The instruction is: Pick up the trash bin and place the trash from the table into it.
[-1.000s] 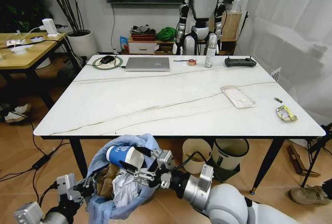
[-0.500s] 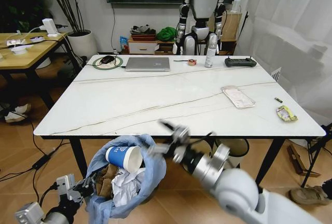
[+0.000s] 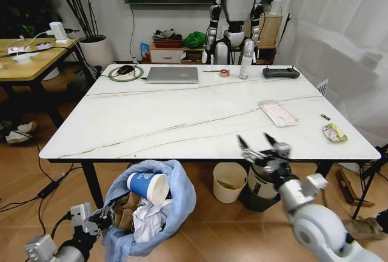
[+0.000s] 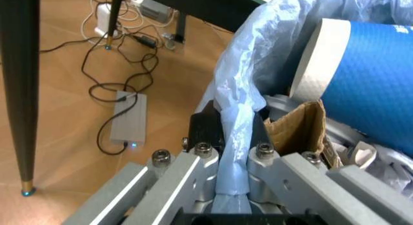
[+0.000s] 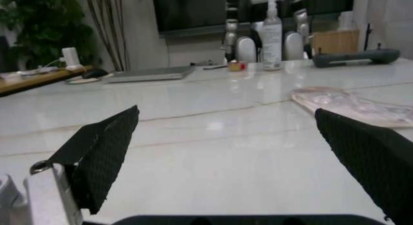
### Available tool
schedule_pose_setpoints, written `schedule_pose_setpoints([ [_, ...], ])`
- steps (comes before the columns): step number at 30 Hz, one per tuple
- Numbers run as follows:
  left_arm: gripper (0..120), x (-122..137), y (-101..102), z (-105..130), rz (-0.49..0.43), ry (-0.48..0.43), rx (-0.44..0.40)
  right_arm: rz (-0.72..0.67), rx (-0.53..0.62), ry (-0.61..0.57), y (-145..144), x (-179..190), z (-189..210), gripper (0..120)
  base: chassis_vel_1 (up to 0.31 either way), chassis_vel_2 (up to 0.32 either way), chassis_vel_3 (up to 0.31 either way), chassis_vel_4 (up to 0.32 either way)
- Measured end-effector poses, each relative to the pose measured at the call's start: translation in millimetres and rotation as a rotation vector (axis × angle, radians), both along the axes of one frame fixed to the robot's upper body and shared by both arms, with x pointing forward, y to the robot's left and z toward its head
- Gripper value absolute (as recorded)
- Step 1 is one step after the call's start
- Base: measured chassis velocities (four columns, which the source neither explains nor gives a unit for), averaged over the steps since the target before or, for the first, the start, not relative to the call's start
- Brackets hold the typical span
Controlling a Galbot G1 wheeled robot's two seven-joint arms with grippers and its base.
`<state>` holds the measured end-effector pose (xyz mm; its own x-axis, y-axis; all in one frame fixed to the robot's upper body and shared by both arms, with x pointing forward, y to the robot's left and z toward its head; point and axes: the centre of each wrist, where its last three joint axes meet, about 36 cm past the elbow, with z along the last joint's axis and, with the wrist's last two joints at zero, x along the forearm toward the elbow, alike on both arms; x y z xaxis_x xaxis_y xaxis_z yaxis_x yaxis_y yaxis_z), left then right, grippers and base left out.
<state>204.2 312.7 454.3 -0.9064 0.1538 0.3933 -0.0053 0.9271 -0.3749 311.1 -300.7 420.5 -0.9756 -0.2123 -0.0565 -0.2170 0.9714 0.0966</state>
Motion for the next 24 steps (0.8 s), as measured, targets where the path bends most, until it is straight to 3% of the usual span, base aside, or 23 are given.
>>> schedule_pose_setpoints([
  [10, 0, 4.6, 3.8, -12.6, -0.040, 0.005, 0.017, -0.084, -0.015, -0.004, -4.6, -73.1, -29.6, 100, 0.000, 0.000, 0.000, 0.000],
  [24, 0, 5.3, 6.2, -18.4, -0.076, 0.021, 0.024, -0.075, 0.019, -0.002, -4.7, -103.5, -36.3, 100, 0.000, 0.000, 0.000, 0.000],
])
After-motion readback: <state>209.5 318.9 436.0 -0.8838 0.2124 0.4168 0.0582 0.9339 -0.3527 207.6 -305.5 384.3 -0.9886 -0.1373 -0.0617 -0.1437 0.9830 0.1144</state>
